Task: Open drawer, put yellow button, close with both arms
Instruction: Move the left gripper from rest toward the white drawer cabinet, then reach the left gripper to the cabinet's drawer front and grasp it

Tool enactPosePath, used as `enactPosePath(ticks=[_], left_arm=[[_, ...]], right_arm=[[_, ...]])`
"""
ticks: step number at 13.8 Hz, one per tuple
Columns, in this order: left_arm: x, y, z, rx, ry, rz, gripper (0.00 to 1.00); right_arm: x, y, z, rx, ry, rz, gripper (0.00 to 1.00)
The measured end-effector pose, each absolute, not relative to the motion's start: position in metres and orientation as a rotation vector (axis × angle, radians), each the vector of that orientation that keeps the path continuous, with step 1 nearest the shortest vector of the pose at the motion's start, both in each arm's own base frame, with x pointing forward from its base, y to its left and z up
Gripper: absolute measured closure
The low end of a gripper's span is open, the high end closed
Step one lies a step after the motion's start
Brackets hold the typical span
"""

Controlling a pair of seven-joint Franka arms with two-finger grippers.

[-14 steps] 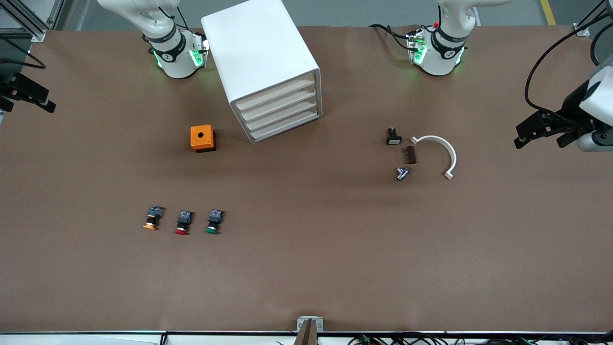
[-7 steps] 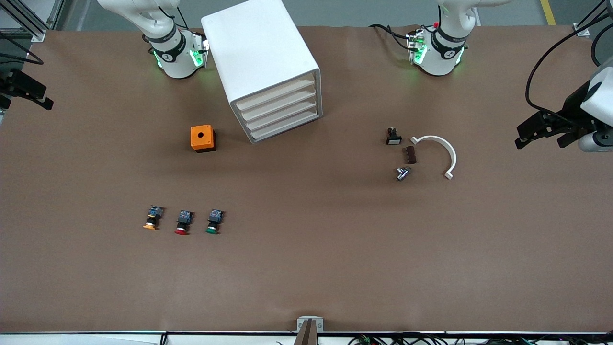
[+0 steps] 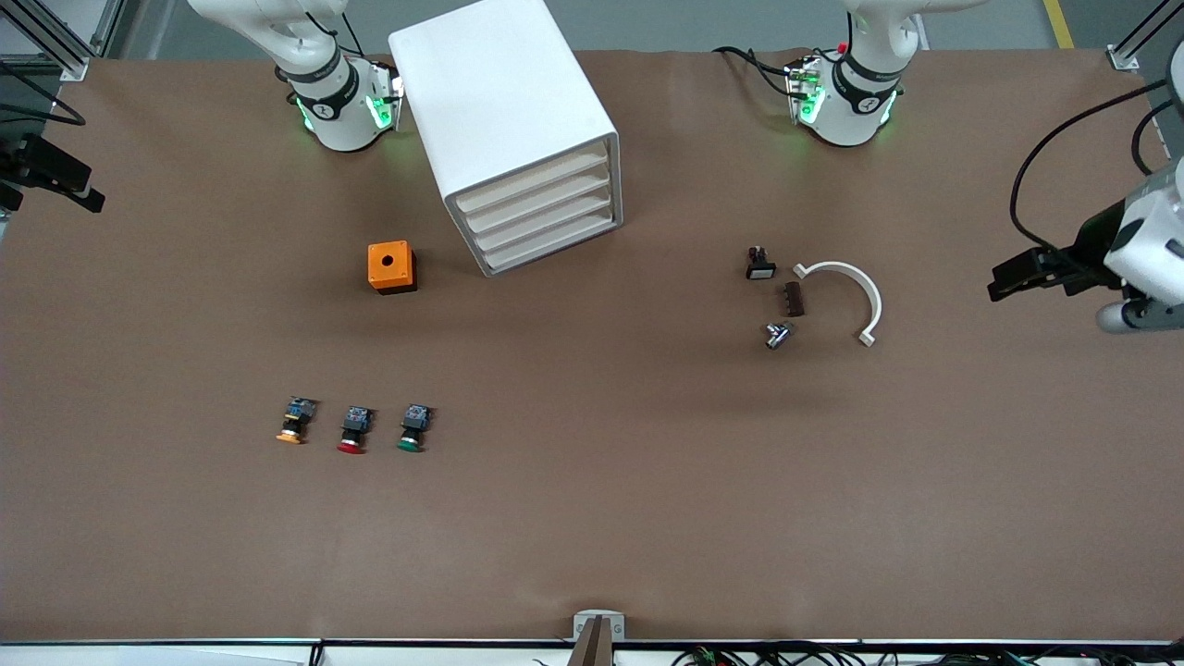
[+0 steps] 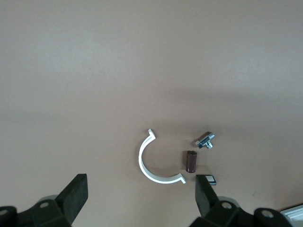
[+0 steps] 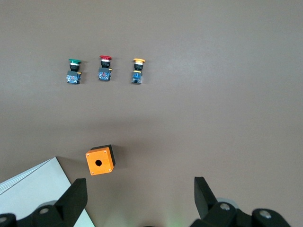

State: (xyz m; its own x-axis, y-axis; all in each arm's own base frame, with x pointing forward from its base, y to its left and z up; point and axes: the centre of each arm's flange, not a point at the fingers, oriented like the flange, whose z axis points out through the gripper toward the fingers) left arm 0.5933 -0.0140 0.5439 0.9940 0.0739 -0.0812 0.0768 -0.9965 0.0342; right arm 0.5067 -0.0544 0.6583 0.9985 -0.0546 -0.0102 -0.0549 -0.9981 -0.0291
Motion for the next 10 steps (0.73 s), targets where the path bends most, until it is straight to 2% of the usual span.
enactPosePath(ticks=[6,10], left_arm=[[0.630,-0.019,0.431,3.076,0.120,-0.377,0.00],[0.634,-0.060,0.395,3.105,0.252,-0.467,0.00]], right_arm=[[0.507,-0.054,0.657,-3.111,0.084,0.020,0.00],[0.507,-0.054,0.656,-3.111,0.084,0.022,0.00]])
